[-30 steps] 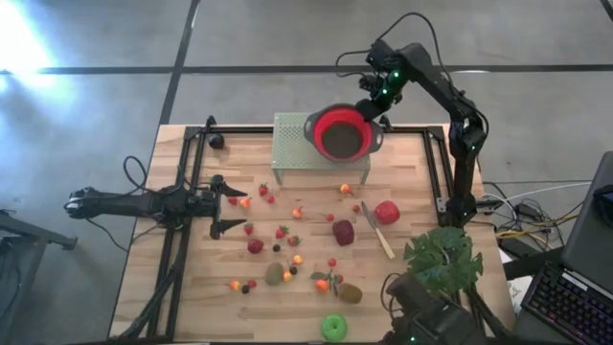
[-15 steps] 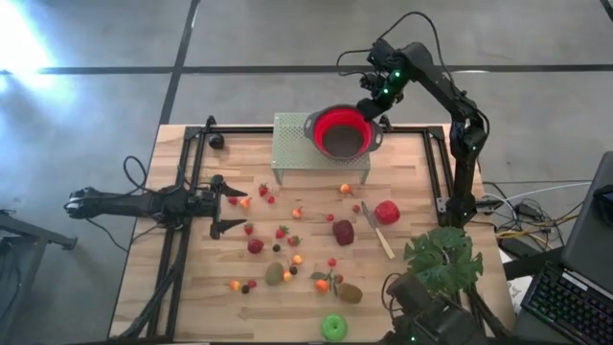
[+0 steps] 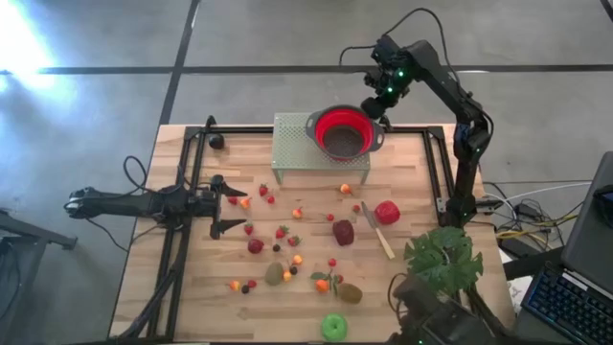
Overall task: Pick & Place Fruit
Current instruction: Put the brown kiwi into the black strainer bowl on the shelf
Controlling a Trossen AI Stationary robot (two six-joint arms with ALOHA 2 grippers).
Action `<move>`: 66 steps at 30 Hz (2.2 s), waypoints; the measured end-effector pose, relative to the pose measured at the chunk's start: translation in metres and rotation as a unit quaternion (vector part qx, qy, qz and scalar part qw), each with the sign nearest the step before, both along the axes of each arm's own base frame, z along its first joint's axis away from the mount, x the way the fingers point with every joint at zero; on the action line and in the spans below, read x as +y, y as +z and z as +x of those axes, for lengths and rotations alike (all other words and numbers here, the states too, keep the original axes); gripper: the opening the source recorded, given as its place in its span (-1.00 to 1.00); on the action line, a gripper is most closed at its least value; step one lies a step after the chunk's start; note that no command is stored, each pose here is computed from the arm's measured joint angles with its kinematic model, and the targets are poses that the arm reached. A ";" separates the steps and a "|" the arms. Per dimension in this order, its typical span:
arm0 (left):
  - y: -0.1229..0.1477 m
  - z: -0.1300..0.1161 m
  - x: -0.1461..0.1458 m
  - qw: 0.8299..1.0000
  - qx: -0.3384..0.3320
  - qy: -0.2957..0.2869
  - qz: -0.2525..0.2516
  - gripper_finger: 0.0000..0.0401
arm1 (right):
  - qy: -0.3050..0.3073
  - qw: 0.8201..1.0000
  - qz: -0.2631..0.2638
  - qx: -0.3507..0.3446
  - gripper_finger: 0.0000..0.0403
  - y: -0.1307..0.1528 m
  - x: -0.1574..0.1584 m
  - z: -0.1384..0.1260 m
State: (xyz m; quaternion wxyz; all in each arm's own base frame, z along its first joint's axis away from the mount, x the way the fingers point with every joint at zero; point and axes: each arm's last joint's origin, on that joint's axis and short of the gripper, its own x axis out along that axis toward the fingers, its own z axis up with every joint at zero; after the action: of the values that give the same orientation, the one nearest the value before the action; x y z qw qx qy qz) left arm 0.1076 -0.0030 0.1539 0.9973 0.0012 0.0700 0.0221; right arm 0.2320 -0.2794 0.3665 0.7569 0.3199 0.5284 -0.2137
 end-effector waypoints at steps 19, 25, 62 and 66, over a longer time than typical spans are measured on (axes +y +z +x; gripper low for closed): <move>0.000 0.000 0.000 1.000 0.000 0.000 0.000 0.93 | 0.107 0.971 -0.148 -0.157 -0.41 0.085 0.099 0.010; 0.000 0.000 0.000 1.000 0.000 0.000 0.000 0.93 | 0.174 0.944 -0.173 -0.219 -0.57 0.101 0.140 0.028; 0.000 0.000 0.000 1.000 0.000 0.000 0.000 0.93 | 0.514 0.728 -0.121 -0.437 -0.95 0.105 0.281 0.082; 0.000 0.000 0.000 1.000 0.000 0.000 0.000 0.93 | 0.481 0.756 -0.148 -0.418 -0.96 0.088 0.277 0.094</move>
State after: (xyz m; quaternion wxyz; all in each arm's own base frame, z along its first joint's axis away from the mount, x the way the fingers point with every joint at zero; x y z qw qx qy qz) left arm 0.1075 -0.0030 0.1540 0.9973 0.0012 0.0697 0.0218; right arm 0.3264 -0.0023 0.4541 0.9433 -0.0354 0.2052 0.2584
